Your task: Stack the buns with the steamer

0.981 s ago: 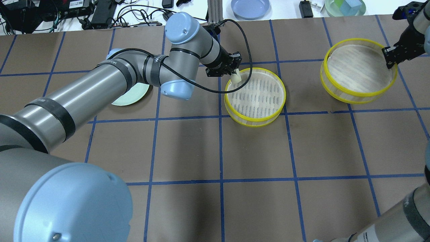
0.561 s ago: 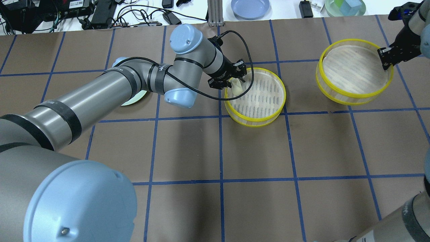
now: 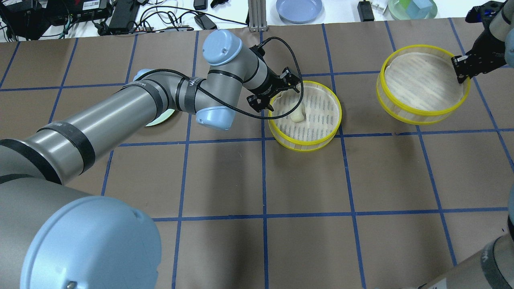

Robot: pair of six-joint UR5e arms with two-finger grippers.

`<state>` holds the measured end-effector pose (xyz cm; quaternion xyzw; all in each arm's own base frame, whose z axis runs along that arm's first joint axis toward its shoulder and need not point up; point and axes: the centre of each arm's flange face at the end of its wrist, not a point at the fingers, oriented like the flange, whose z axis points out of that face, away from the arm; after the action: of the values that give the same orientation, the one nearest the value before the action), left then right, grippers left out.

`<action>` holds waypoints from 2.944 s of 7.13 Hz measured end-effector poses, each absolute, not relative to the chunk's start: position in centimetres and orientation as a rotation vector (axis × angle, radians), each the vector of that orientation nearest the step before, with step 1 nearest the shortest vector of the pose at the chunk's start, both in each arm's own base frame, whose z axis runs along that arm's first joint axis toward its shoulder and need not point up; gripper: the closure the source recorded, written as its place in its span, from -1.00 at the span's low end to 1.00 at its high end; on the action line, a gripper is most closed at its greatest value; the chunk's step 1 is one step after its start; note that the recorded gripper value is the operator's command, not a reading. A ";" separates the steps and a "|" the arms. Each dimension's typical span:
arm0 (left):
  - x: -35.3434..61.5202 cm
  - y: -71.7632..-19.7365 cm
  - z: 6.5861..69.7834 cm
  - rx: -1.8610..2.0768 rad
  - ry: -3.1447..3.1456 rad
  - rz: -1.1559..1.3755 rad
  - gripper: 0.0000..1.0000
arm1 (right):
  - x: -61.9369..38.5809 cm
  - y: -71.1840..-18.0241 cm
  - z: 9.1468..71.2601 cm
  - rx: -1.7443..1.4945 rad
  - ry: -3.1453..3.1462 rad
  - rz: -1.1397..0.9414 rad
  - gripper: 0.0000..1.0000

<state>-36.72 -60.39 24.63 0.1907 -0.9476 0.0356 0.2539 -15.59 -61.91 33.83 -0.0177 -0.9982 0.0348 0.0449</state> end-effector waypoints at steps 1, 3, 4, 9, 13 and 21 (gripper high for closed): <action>-36.2 -60.5 25.7 0.479 -2.591 0.105 -1.00 | -13.9 -61.7 34.8 -0.104 -3.059 0.100 0.93; -31.9 -61.6 27.9 0.263 -2.785 0.151 -1.00 | -7.1 -61.6 36.2 -0.194 -3.072 0.093 1.00; -27.9 -62.8 29.3 0.171 -2.888 0.180 -1.00 | -2.5 -61.3 36.4 -0.248 -3.077 0.068 1.00; -6.3 -66.7 30.2 -0.321 -3.091 0.224 -1.00 | 15.0 -60.0 33.6 -0.289 -3.083 0.013 1.00; 1.2 -67.1 24.5 -0.857 -3.159 0.115 -1.00 | 15.4 -60.9 31.0 -0.110 -3.089 -0.012 1.00; 3.4 -68.2 18.8 -0.993 -2.971 0.137 -0.25 | 14.2 -60.9 28.8 -0.076 -3.094 0.002 1.00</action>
<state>3.41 -68.18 18.77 -0.3167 -0.9475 0.0436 0.0030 14.21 -60.90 28.77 -0.0244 -0.9994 0.0007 0.0233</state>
